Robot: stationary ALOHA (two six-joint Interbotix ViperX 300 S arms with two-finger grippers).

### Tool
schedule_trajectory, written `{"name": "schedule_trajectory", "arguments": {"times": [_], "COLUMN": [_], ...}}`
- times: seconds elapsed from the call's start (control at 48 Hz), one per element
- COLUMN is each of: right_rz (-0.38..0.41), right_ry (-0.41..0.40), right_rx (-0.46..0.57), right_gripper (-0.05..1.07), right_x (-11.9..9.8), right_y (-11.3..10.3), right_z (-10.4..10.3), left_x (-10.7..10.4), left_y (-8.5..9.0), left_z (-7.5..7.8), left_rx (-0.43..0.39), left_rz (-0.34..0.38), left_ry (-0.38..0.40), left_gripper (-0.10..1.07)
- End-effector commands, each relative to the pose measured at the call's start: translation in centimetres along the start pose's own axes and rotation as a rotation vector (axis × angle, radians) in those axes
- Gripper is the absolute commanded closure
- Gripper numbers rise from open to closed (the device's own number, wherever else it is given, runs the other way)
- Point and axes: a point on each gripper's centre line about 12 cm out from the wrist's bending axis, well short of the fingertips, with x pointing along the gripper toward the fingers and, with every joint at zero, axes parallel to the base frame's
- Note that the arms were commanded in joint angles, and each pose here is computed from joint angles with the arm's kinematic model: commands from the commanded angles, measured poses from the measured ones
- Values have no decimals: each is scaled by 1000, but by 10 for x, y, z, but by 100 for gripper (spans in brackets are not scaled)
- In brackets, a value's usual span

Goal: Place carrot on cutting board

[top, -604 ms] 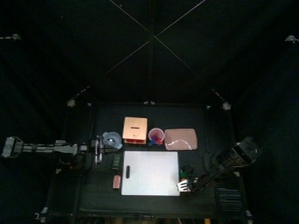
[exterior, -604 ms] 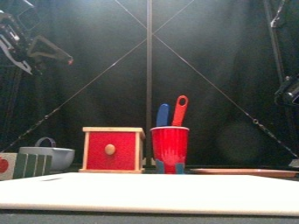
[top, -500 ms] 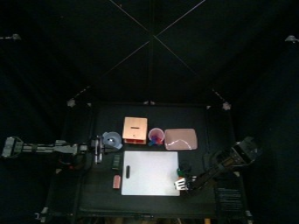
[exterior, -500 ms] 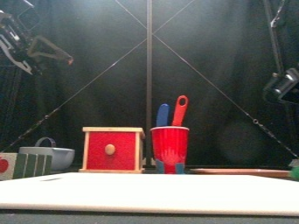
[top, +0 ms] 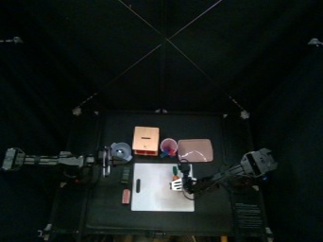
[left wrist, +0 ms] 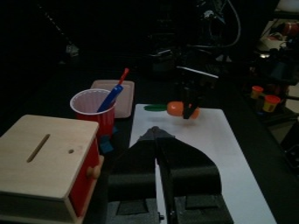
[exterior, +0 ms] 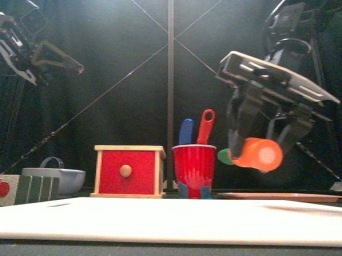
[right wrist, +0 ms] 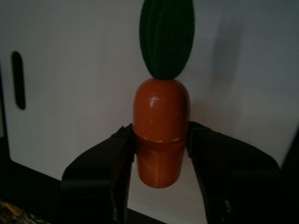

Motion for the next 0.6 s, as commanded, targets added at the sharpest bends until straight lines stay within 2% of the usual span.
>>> {"name": "schedule_trajectory", "arguments": {"times": [0.0,0.167,0.312,0.583], "right_rz": [58,56,55,-7], "right_ry": [-8,-32,-15,21], "right_rx": [22,27,64,125], "right_gripper": [39,39,39,39], "right_x": [-5,11,19,35], "right_y": [26,44,56,56], "right_z": [8,14,11,1], "left_x": [1,1,1,1], "left_y": [0,1,1,2], "left_z": [7,7,6,3], "left_rx": [3,-2,2,2], "left_rz": [2,4,5,8], "left_ry": [-22,-20,-15,-6], "left_gripper": [69,69,69,69]}}
